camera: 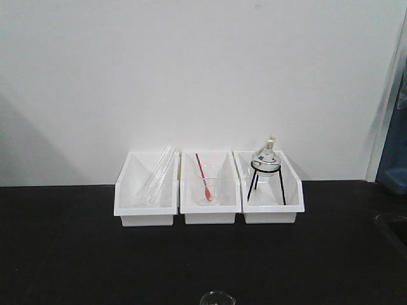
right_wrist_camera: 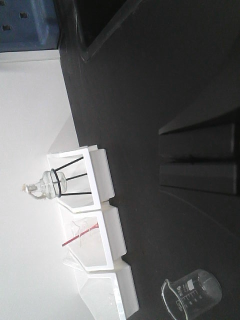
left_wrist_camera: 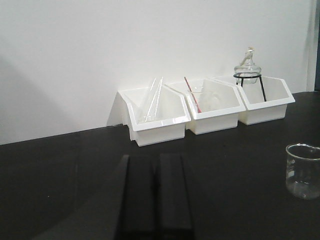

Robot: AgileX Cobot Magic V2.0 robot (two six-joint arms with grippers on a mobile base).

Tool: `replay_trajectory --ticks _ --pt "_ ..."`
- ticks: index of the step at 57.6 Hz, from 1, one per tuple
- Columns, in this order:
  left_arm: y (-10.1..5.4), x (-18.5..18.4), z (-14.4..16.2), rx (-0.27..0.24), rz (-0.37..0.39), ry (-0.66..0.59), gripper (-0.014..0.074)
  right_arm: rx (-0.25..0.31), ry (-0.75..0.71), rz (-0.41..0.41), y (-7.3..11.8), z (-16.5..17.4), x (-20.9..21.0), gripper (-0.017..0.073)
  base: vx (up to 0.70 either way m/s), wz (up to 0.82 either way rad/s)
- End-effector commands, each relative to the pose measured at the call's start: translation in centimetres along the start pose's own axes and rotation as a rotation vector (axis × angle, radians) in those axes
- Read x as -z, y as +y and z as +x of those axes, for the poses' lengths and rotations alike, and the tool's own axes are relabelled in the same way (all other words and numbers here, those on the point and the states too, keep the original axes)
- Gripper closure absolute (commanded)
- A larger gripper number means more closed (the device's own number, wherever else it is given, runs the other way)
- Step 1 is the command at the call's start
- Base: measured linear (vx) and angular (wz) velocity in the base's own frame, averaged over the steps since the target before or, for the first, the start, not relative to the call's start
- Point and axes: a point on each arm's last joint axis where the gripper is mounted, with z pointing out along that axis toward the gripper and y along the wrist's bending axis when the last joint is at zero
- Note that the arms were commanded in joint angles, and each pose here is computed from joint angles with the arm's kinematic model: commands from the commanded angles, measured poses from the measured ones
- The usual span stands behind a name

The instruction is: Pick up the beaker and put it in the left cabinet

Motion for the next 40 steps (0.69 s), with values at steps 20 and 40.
replay_trajectory --ticks 20,40 --pt "0.0 0.1 -0.3 0.012 -0.004 -0.086 0.0592 0.008 -0.089 -0.011 0.1 -0.6 0.1 0.0564 0.0 0.0" --pt "0.0 0.1 -0.3 0.012 -0.004 -0.086 0.0592 0.131 -0.358 -0.036 1.5 -8.8 1.7 0.0564 0.0 0.0"
